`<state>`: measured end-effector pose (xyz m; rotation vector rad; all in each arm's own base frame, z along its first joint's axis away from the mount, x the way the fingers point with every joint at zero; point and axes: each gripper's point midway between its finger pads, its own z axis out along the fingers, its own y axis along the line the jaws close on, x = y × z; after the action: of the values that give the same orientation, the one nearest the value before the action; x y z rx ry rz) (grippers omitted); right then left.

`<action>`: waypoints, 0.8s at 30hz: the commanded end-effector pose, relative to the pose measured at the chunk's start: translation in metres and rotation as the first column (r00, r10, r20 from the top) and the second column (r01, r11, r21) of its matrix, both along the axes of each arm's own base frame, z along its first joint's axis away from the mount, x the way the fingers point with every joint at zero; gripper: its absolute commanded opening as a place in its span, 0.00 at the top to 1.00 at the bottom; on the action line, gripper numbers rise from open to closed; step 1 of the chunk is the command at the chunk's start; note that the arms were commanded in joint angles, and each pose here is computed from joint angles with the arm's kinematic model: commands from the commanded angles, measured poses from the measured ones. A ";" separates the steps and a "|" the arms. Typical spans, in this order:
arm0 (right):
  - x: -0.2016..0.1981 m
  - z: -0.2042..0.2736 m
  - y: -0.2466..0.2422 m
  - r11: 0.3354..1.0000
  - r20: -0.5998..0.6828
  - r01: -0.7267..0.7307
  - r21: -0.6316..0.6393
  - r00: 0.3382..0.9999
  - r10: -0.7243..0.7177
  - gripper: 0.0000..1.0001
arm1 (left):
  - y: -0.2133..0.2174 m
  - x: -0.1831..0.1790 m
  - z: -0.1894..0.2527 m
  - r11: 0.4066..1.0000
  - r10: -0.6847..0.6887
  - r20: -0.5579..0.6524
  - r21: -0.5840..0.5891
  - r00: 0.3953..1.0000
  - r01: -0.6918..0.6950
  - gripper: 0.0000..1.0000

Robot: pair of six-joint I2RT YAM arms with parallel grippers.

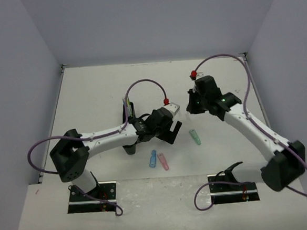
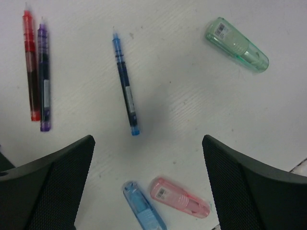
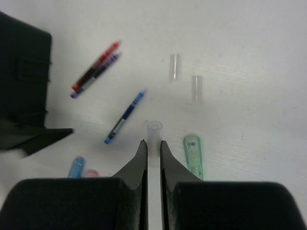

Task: Sort the stationery into containers
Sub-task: Pick up the pen from the center of the board.

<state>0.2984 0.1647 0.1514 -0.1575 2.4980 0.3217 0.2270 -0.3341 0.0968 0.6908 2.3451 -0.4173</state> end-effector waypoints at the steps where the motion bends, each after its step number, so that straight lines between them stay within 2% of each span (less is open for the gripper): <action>1: -0.011 0.053 -0.020 0.985 0.144 0.141 0.102 0.977 -0.155 1.00 | -0.034 0.025 -0.001 0.997 -0.078 0.038 0.004 0.996 0.078 0.17; 2: -0.016 0.060 -0.023 0.982 0.164 0.144 0.124 0.973 -0.164 1.00 | -0.035 0.030 -0.015 0.996 -0.073 0.025 0.048 0.997 0.071 0.27; 5: -0.027 0.066 -0.024 0.980 0.177 0.130 0.152 0.972 -0.156 1.00 | -0.033 0.042 -0.024 0.995 -0.047 0.026 0.091 0.999 0.044 0.31; 6: -0.031 0.067 -0.025 0.980 0.179 0.123 0.156 0.972 -0.150 1.00 | -0.028 0.045 -0.031 0.992 -0.031 0.018 0.120 0.999 0.029 0.40; 7: -0.034 0.067 -0.026 0.980 0.181 0.117 0.159 0.973 -0.146 1.00 | -0.024 0.048 -0.036 0.991 -0.018 0.006 0.133 1.000 0.017 0.45; 10: -0.041 0.069 -0.027 0.979 0.189 0.109 0.173 0.972 -0.142 1.00 | -0.015 0.054 -0.055 0.988 -0.005 -0.047 0.153 0.999 0.012 0.55; 21: -0.057 0.085 -0.026 0.971 0.213 0.069 0.228 0.970 -0.119 1.00 | -0.023 0.052 -0.097 0.983 -0.056 -0.147 0.163 0.988 0.079 0.60; 23: -0.057 0.084 -0.027 0.972 0.214 0.071 0.223 0.969 -0.120 1.00 | -0.022 0.049 -0.104 0.982 -0.051 -0.161 0.170 0.986 0.079 0.67; 24: -0.058 0.084 -0.027 0.973 0.212 0.068 0.222 0.970 -0.116 1.00 | -0.020 0.048 -0.107 0.981 -0.044 -0.168 0.178 0.985 0.075 0.76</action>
<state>0.2432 0.1374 0.2270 0.0039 2.2375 0.4772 0.2879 -0.3529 0.0147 0.7811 2.4826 -0.2805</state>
